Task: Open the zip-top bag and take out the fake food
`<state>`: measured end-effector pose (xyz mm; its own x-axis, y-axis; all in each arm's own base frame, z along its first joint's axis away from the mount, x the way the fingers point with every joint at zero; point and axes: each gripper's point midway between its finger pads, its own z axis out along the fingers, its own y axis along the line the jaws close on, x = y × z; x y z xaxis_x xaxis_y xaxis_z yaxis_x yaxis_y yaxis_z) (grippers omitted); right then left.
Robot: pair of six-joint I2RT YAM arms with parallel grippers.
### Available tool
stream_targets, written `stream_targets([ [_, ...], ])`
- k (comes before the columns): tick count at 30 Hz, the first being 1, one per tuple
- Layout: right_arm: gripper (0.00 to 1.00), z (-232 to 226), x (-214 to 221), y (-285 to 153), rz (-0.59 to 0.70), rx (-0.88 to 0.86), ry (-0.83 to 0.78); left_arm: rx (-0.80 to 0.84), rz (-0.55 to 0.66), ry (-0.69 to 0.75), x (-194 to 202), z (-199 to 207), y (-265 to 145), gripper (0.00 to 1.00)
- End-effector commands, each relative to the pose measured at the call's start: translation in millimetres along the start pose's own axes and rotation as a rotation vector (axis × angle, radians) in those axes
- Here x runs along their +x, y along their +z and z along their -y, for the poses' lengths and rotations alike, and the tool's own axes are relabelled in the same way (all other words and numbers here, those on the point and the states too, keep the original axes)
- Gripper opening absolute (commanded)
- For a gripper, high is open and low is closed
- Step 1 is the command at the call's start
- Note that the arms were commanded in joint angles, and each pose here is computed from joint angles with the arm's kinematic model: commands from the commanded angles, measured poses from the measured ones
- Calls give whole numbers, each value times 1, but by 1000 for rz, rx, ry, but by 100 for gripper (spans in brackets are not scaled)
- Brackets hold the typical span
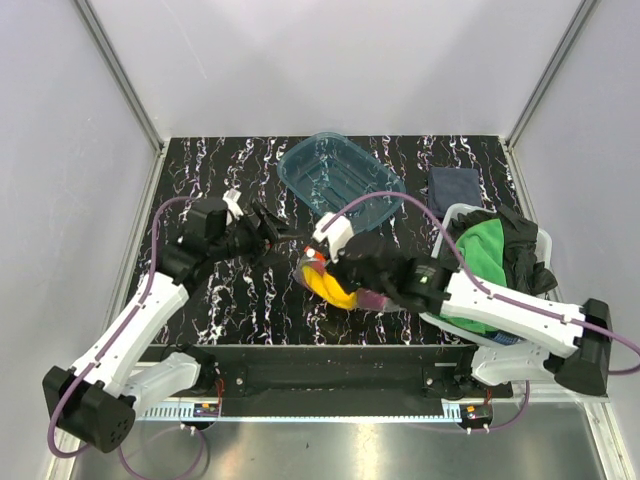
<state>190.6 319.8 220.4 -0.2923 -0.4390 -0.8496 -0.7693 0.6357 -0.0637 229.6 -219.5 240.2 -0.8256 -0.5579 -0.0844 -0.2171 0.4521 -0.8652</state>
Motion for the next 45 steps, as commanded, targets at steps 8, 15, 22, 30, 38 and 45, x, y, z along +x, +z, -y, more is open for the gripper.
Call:
stream_targets([
  [8, 0, -10, -16, -43, 3, -388, 228, 393, 23, 886, 17, 42, -25, 68],
  [15, 0, -1, -28, -50, 5, -478, 299, 582, -213, 951, 57, 37, -28, 63],
  [22, 0, -6, -32, -51, -23, -594, 314, 621, -299, 940, 72, 26, -27, 72],
  [30, 0, -6, -40, -56, -15, -641, 321, 670, -375, 939, 79, 31, -8, 65],
  [38, 0, -1, -38, -55, -25, -614, 332, 723, -387, 903, 79, 43, 0, 35],
  [45, 45, 25, -38, -49, -40, -426, 349, 682, -387, 854, 77, 50, -3, 0],
])
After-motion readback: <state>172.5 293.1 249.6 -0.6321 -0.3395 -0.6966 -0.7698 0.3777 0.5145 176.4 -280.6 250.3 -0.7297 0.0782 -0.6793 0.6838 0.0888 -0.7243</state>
